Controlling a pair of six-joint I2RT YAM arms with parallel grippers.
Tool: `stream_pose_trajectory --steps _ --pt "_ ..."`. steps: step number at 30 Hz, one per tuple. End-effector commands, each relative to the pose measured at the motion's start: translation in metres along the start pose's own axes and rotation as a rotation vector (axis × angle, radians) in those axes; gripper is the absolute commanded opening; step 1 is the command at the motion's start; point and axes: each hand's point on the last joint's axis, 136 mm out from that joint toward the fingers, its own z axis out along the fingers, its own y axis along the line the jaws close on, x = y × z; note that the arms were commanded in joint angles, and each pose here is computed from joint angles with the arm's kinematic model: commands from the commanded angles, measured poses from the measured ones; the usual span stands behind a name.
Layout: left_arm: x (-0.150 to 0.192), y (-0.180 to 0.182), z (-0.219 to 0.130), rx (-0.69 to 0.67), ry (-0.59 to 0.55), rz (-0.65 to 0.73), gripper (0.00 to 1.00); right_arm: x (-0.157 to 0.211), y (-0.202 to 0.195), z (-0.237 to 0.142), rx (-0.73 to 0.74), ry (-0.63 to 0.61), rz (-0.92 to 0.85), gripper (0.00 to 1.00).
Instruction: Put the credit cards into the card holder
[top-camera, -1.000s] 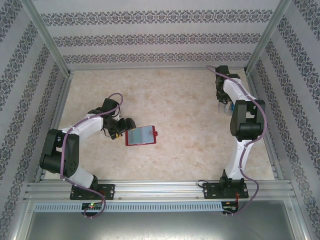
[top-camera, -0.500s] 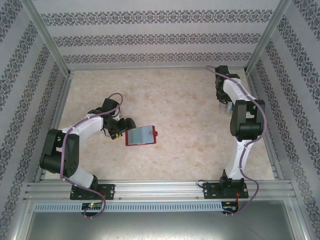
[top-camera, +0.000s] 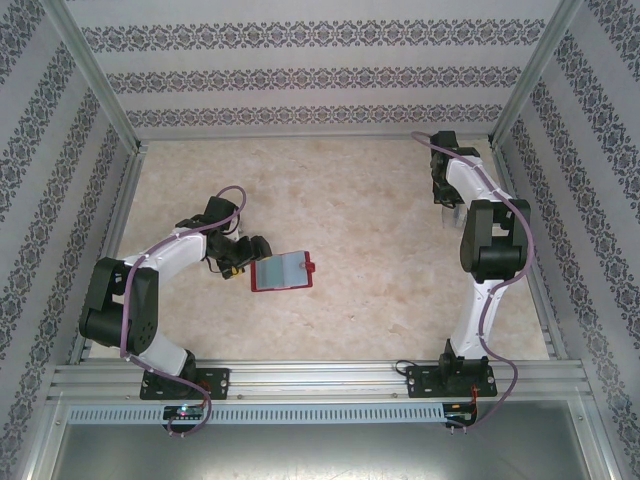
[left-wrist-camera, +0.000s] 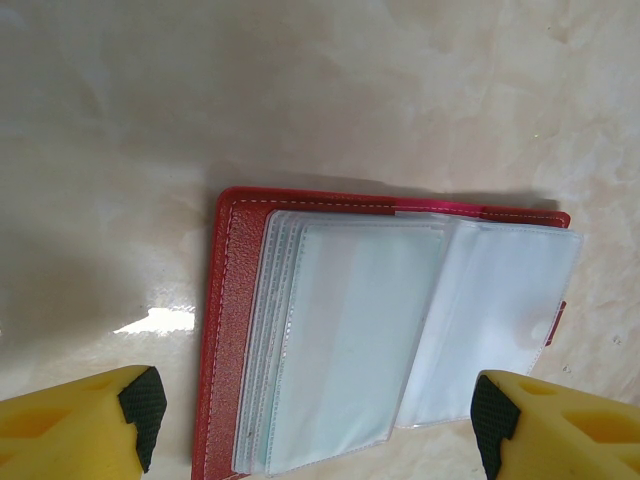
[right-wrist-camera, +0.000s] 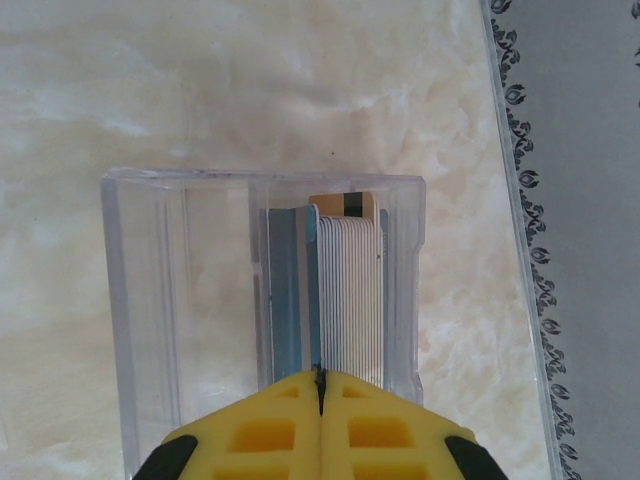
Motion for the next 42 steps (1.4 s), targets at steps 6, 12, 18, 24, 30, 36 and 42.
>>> stream_pose_trajectory --steps 6,12,18,24,30,36,42 --pt "0.007 0.001 -0.002 -0.006 0.018 0.019 0.82 -0.011 -0.014 -0.026 0.008 -0.045 0.023 0.03" --pt "0.005 -0.001 -0.005 -0.005 0.012 0.024 0.82 -0.018 -0.02 -0.048 -0.016 -0.093 0.062 0.0" --pt "0.004 -0.005 -0.01 -0.001 0.006 0.033 0.82 -0.018 -0.015 -0.065 -0.106 -0.122 0.09 0.0" --pt "0.0 -0.022 -0.028 0.047 -0.014 0.058 0.82 -0.017 0.015 -0.113 -0.411 -0.224 0.15 0.0" --pt "-0.007 -0.034 -0.044 0.072 -0.045 0.075 0.82 -0.002 0.042 -0.158 -0.618 -0.288 0.169 0.0" --pt "-0.003 -0.056 -0.046 0.202 -0.015 0.067 0.82 0.021 0.098 -0.203 -0.904 -0.304 0.099 0.0" --pt "0.001 -0.083 -0.059 0.363 0.019 0.053 0.83 0.053 0.158 -0.264 -1.123 -0.402 -0.077 0.0"
